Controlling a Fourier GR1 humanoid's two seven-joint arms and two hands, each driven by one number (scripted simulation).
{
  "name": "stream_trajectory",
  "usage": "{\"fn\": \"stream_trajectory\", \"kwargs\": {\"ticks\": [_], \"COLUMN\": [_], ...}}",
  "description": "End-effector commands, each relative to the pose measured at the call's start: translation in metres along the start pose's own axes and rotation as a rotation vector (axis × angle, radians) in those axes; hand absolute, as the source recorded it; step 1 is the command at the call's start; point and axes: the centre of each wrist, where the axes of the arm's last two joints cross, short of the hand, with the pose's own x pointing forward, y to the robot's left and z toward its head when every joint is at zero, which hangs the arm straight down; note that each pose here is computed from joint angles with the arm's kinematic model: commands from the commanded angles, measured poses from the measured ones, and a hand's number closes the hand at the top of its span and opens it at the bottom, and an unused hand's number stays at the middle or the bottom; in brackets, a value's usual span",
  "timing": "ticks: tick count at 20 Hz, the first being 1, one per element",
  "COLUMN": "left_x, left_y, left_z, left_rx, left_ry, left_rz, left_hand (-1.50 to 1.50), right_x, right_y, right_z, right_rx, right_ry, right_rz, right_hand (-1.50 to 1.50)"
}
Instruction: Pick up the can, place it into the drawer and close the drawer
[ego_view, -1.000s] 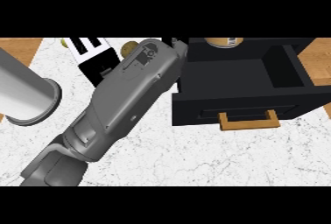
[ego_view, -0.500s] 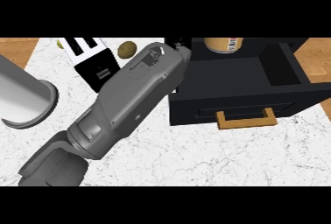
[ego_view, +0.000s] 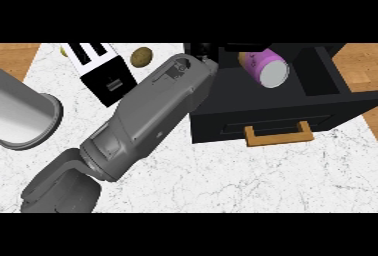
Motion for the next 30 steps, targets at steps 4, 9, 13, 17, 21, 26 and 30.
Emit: {"fn": "stream_trajectory", "kwargs": {"ticks": [4, 9, 13, 17, 21, 26, 30], "left_x": [0.004, -0.006, -0.014, -0.008, -0.007, -0.002, -0.001], "left_y": [-0.004, -0.003, 0.002, -0.001, -0.002, -0.002, -0.011], "left_z": [-0.001, 0.002, 0.002, 0.001, 0.003, 0.001, 0.012], "left_rx": [0.048, 0.082, 0.074, 0.055, 0.045, 0.048, 0.039], "left_ry": [0.014, -0.003, -0.01, -0.031, -0.072, -0.114, -0.118], "left_rz": [-0.009, -0.008, 0.01, 0.041, 0.068, 0.084, 0.087], "left_hand": [-1.5, -1.5, -1.5, -1.5, -1.5, -1.5, -1.5], "right_x": [-0.005, 0.005, 0.003, 0.022, 0.035, 0.046, 0.046], "right_y": [0.003, 0.011, 0.0, 0.0, 0.012, 0.035, 0.05], "right_z": [0.0, -0.003, -0.003, -0.015, -0.019, -0.022, -0.043], "right_rx": [-0.012, 0.015, 0.008, 0.053, 0.124, 0.157, 0.181], "right_ry": [0.007, -0.011, -0.019, -0.149, -0.233, -0.301, -0.31], "right_rz": [0.005, 0.004, 0.008, 0.239, 0.319, 0.415, 0.535], "right_hand": [-1.5, -1.5, -1.5, -1.5, -1.5, -1.5, -1.5]}}
